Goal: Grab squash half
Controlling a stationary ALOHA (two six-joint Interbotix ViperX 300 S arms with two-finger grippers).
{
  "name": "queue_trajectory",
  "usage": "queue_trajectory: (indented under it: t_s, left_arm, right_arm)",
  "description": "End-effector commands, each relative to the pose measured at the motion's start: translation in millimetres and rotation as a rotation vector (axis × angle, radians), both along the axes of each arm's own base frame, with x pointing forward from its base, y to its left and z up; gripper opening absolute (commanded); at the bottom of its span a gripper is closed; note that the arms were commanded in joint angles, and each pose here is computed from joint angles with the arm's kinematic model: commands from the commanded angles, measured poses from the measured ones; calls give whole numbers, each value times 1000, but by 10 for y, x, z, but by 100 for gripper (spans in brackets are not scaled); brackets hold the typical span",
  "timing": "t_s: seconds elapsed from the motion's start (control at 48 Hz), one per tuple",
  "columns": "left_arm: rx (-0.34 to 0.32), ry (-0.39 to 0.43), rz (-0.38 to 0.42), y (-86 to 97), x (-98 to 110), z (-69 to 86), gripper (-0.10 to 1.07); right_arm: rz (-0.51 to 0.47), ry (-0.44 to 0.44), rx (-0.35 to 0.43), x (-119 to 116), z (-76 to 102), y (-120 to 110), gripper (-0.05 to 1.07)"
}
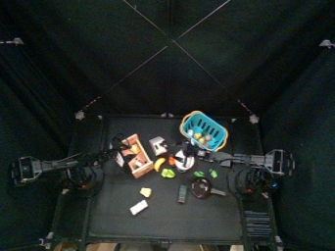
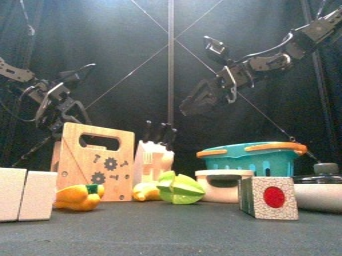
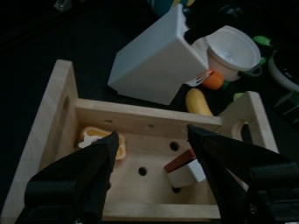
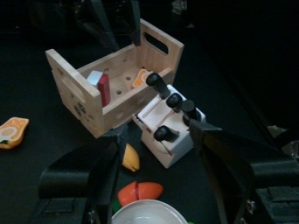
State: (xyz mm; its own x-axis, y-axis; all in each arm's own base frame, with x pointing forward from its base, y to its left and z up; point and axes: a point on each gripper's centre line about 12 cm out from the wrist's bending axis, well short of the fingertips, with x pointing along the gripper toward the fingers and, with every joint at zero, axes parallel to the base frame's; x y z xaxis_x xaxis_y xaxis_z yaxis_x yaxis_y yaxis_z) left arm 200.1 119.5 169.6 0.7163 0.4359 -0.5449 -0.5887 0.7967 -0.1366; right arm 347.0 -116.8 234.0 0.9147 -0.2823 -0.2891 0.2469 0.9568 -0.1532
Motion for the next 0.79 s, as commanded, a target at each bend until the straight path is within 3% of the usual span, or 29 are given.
queue_trajectory:
  t_s: [0.0, 0.167, 0.25, 0.333, 0.396, 0.479, 0.646, 0.771]
  left_arm:
    - [16, 53, -21, 81, 56, 97, 96]
    - [90, 237, -128, 131, 105, 187, 96]
    - [108, 266, -139, 156, 121, 223, 96]
    - [58, 230, -104, 162, 154, 253, 96]
    - [-19, 183, -63, 143, 183, 253, 96]
    - [-55, 165, -65, 91, 213, 240, 95]
    - [84, 262, -198, 33, 228, 213, 96]
    - [107, 282, -234, -2, 263, 210, 96]
  right_arm:
    - [-12, -34, -3, 5, 112, -34, 91]
    - [-20, -27, 6, 12, 124, -48, 91]
    - [-24, -14, 17, 6, 103, -44, 91]
    - [-34, -15, 32, 3, 102, -55, 91]
    - [-41, -15, 43, -1, 95, -57, 91]
    - [-42, -13, 45, -2, 91, -57, 91]
    - [-43, -1, 48, 0, 82, -59, 91]
    - [-44, 9, 53, -13, 54, -56, 91]
